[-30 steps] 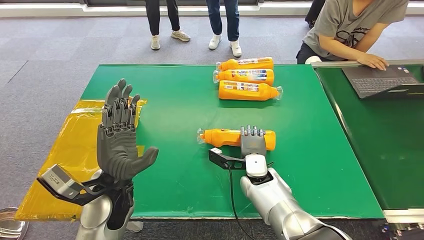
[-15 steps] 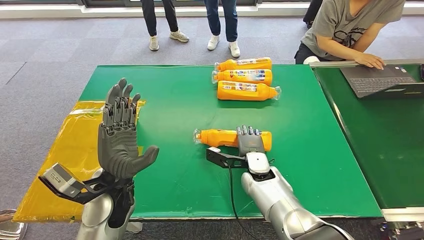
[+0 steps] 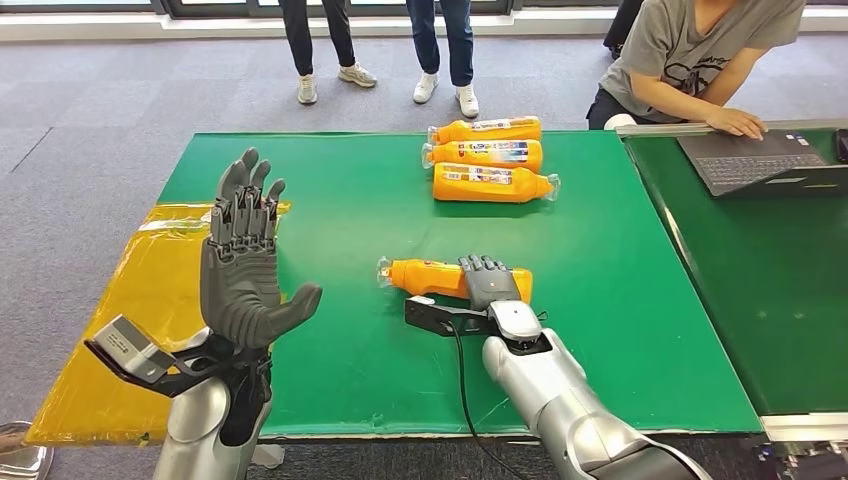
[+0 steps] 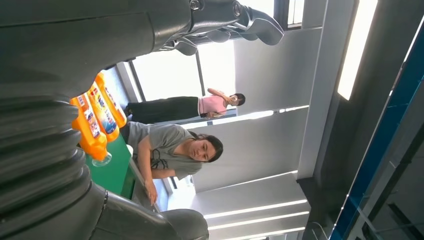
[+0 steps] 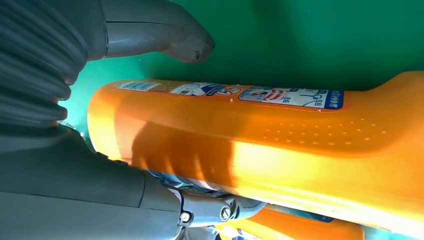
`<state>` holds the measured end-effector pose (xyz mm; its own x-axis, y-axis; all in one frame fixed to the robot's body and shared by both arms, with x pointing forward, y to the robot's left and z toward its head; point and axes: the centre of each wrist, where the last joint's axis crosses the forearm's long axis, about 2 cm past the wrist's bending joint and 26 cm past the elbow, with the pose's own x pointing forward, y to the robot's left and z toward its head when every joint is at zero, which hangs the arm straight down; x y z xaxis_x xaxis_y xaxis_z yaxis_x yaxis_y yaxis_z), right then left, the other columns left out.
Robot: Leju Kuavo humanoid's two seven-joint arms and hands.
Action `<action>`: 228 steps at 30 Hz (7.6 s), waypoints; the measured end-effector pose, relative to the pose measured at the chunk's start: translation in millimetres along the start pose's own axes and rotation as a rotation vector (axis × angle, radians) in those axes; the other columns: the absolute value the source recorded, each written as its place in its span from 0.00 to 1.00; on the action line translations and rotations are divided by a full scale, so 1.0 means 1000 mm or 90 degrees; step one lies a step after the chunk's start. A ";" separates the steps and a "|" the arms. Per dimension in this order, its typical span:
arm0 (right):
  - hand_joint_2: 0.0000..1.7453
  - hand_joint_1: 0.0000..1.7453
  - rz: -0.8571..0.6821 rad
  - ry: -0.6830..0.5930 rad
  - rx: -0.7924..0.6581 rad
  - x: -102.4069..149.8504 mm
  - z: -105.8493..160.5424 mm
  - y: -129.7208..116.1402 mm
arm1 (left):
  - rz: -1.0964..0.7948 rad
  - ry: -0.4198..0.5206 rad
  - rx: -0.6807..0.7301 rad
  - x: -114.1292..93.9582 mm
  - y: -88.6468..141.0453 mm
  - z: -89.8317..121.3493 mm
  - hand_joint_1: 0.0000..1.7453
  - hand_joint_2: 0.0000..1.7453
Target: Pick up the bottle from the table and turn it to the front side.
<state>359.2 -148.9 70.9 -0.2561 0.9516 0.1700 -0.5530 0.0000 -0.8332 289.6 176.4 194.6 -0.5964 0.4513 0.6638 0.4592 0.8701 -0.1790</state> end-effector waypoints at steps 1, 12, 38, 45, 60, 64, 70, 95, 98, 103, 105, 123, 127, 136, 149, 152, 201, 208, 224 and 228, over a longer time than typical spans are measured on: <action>1.00 0.00 -0.001 0.002 0.000 0.000 0.000 0.000 | 0.000 0.000 0.000 0.000 0.000 0.000 0.00 1.00; 1.00 0.00 0.021 0.113 0.018 0.001 0.000 0.004 | 0.004 0.004 0.003 0.000 -0.002 -0.002 0.00 1.00; 1.00 1.00 0.036 0.153 0.022 0.003 0.000 0.004 | 0.000 0.007 0.014 0.000 0.000 -0.002 0.00 1.00; 1.00 1.00 0.036 0.154 0.020 0.003 0.000 0.002 | -0.002 0.007 0.016 0.001 0.001 -0.002 0.00 1.00; 1.00 1.00 0.037 0.148 -0.019 0.003 0.000 0.005 | -0.004 0.001 0.019 0.001 0.002 -0.001 0.00 1.00; 1.00 1.00 0.036 0.141 -0.032 0.004 0.001 0.007 | -0.006 0.000 0.022 0.001 0.003 0.000 0.00 1.00; 1.00 1.00 0.030 0.126 -0.058 0.005 0.001 0.008 | -0.010 -0.001 0.028 0.001 0.004 0.002 0.00 1.00; 1.00 1.00 -0.406 -0.176 -0.793 0.033 0.102 -0.021 | -0.037 -0.005 0.059 0.010 0.005 0.029 0.00 1.00; 1.00 1.00 -0.434 -0.185 -0.823 0.029 0.109 -0.020 | -0.034 -0.002 0.056 0.010 0.004 0.029 0.00 1.00; 1.00 1.00 -0.449 -0.188 -0.845 0.025 0.116 -0.020 | -0.031 0.000 0.053 0.010 0.002 0.029 0.00 1.00; 1.00 1.00 -0.454 -0.190 -0.848 0.025 0.117 -0.020 | -0.031 0.000 0.053 0.009 0.002 0.029 0.00 1.00; 1.00 1.00 -0.723 -0.329 -0.663 0.032 0.069 0.009 | -0.001 0.009 0.026 0.002 -0.010 0.022 0.00 1.00; 1.00 1.00 -0.724 -0.322 -0.646 0.034 0.063 0.013 | -0.001 0.009 0.026 0.003 -0.010 0.022 0.00 1.00; 1.00 1.00 -0.719 -0.310 -0.610 0.039 0.055 0.014 | -0.001 0.010 0.026 0.002 -0.010 0.021 0.00 1.00; 1.00 1.00 -0.705 -0.272 -0.540 0.043 0.037 0.028 | -0.051 0.045 -0.030 -0.007 -0.002 0.002 0.00 1.00; 1.00 1.00 -0.704 -0.267 -0.516 0.046 0.034 0.034 | -0.067 0.080 -0.073 -0.020 0.004 -0.015 0.00 1.00; 1.00 1.00 -0.680 -0.191 -0.467 0.045 0.025 0.052 | -0.095 0.368 -0.312 -0.112 -0.011 -0.084 0.00 1.00; 1.00 1.00 -0.683 -0.182 -0.466 0.043 0.025 0.054 | -0.093 0.387 -0.321 -0.115 -0.011 -0.082 0.00 1.00; 1.00 1.00 -0.679 -0.157 -0.459 0.041 0.025 0.060 | -0.076 0.431 -0.347 -0.117 -0.012 -0.083 0.00 1.00; 1.00 1.00 -0.676 -0.151 -0.459 0.041 0.025 0.061 | -0.035 0.458 -0.340 -0.117 -0.012 -0.083 0.00 1.00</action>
<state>294.9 -117.7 40.1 -0.1335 0.3076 0.9421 -0.0432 0.9479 -0.3156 408.3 96.7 179.9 -0.1529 0.0222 0.9880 0.7940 0.5980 0.1094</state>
